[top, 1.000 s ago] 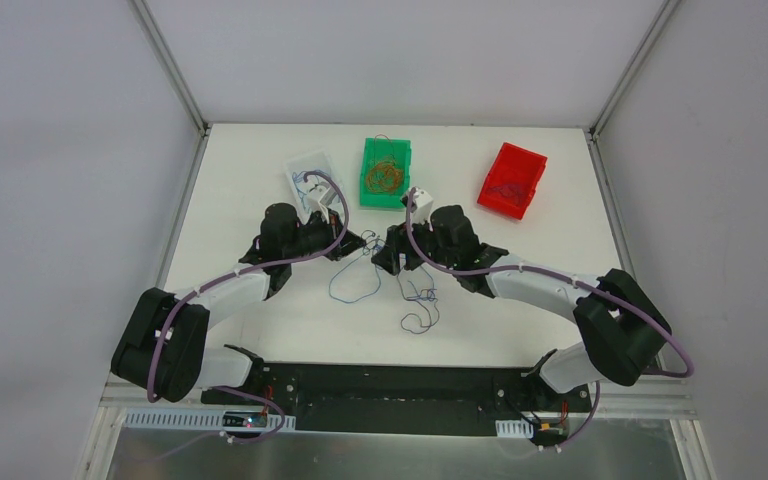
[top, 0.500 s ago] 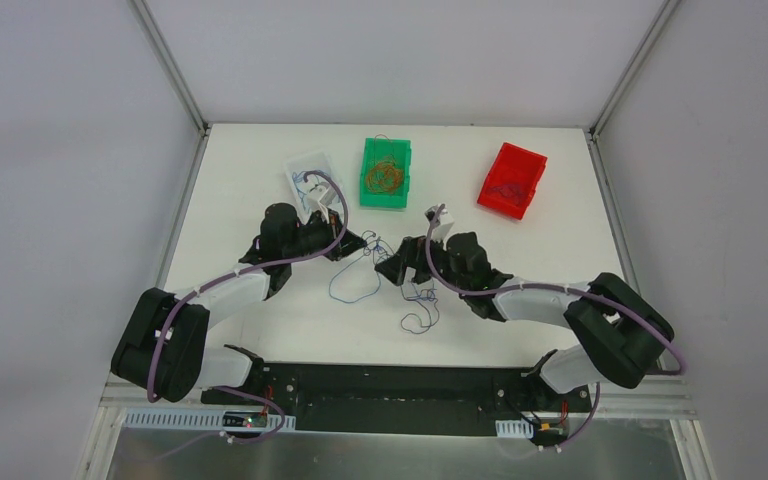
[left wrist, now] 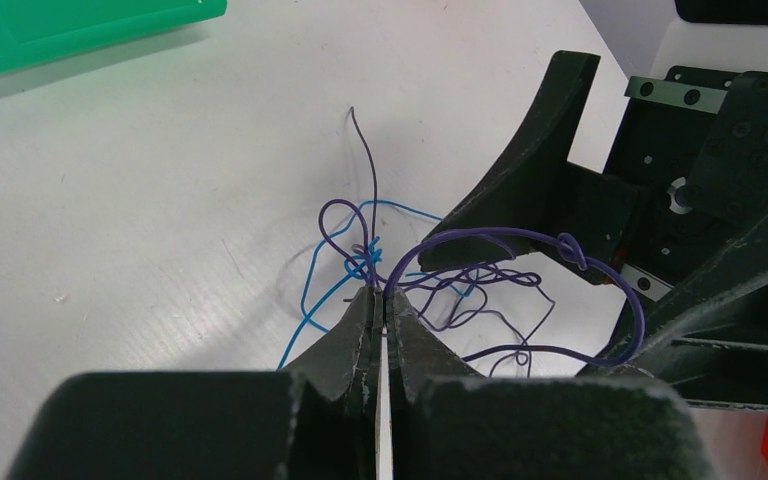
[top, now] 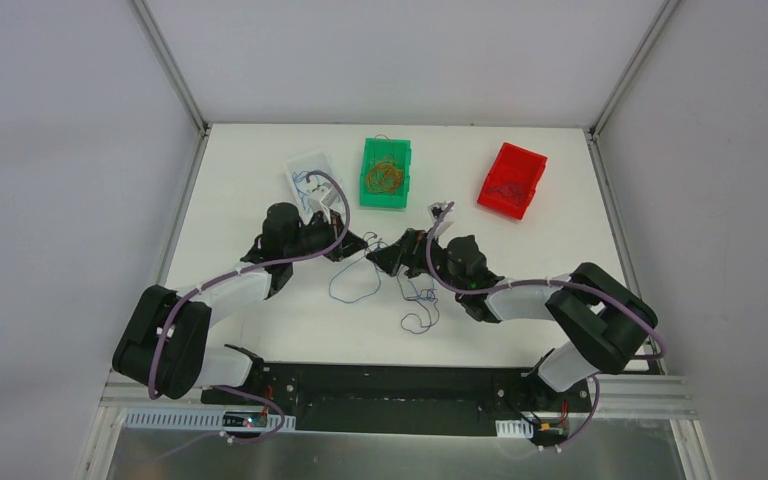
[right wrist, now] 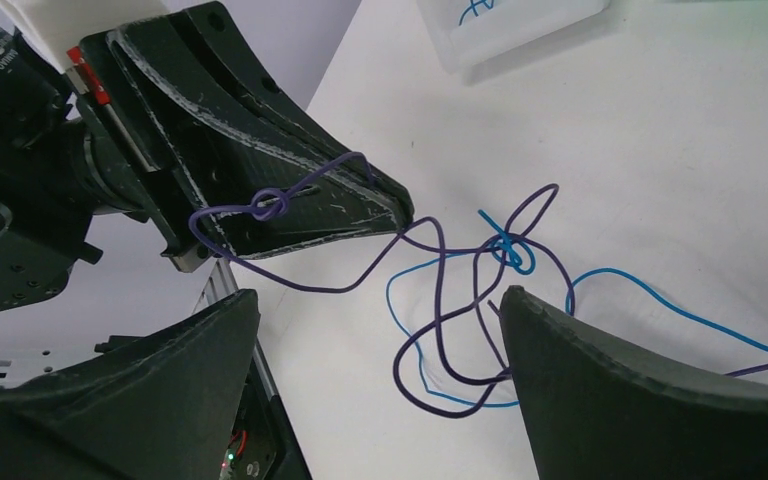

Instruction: Untangle the cables

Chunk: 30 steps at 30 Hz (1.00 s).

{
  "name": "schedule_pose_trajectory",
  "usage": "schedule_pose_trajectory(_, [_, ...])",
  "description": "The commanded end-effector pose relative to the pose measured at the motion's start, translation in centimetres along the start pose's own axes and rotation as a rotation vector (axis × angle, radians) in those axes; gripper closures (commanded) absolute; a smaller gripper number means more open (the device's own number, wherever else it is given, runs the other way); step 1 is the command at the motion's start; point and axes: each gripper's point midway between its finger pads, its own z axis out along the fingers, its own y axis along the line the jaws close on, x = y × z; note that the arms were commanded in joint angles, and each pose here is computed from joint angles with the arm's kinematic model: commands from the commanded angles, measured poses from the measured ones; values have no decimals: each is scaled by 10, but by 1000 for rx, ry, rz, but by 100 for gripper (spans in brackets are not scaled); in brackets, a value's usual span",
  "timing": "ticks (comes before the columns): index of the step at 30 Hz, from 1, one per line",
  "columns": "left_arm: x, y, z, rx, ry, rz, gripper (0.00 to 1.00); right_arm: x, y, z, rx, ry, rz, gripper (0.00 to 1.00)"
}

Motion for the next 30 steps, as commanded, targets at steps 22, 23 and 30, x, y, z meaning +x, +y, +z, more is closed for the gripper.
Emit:
schedule_pose_trajectory(22, [-10, 0, 8, -72, 7, 83, 100, -28, -1, 22, 198, -117, 33, 82])
schedule_pose_trajectory(23, [-11, 0, 8, -72, 6, 85, 100, -28, -1, 21, 201, -117, 33, 93])
schedule_pose_trajectory(30, [-16, -2, 0, -87, -40, 101, 53, -33, 1, 11, 216, -124, 18, 100])
